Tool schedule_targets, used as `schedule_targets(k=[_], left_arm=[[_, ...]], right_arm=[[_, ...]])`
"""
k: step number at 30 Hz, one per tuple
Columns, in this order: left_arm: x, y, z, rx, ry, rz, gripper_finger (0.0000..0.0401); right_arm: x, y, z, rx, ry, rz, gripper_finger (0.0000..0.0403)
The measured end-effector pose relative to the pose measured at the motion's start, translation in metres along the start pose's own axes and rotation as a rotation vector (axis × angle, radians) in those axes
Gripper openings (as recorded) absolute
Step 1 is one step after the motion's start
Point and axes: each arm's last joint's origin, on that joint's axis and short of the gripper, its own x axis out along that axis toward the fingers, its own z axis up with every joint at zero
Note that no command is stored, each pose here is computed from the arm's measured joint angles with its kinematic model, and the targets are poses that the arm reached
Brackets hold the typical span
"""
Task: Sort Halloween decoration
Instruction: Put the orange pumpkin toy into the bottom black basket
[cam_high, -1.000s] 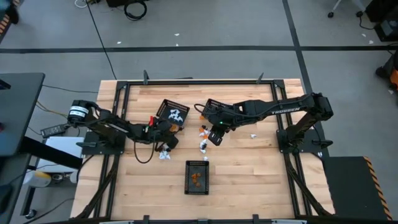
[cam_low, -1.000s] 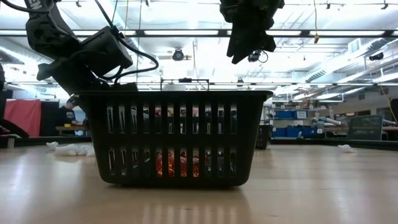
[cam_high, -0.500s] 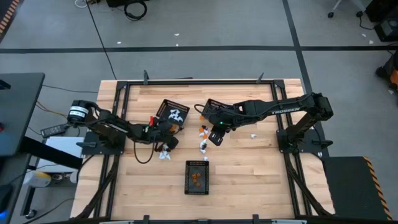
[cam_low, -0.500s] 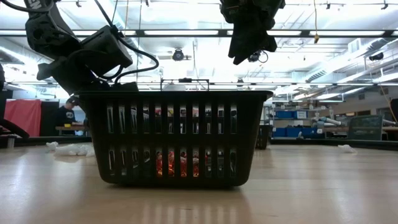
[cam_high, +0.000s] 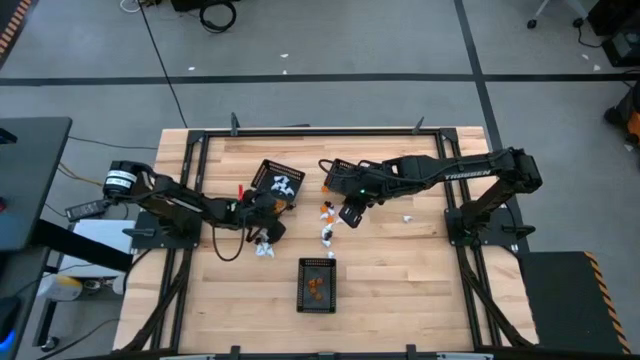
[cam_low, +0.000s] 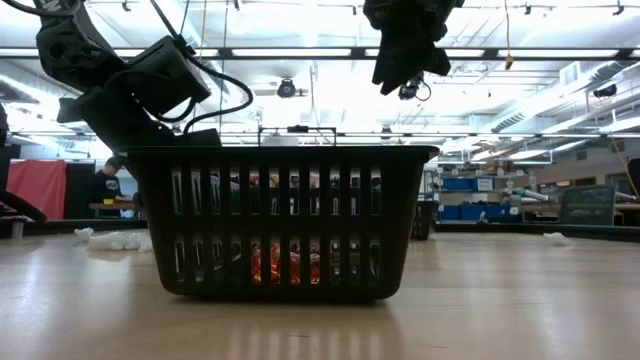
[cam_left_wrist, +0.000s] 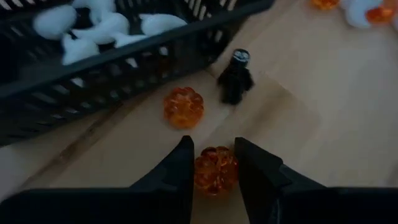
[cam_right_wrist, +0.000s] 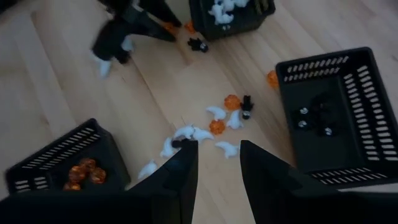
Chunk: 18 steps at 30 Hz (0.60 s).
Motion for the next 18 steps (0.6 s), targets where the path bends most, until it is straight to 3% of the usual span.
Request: schedule_targets(k=[9,18], left_arm=[[-0.012,-0.008,0.009,-0.075,0.047,-0.213,0.0103],[-0.037,-0.023,0.033,-0.183,-0.021,-0.559,0.0103]], right_arm=[[0.001,-0.003,0.001,-0.004,-0.007,-0.031,0.0124],[0.003,-0.017,0.007,0.013,-0.007,-0.083,0.0124]])
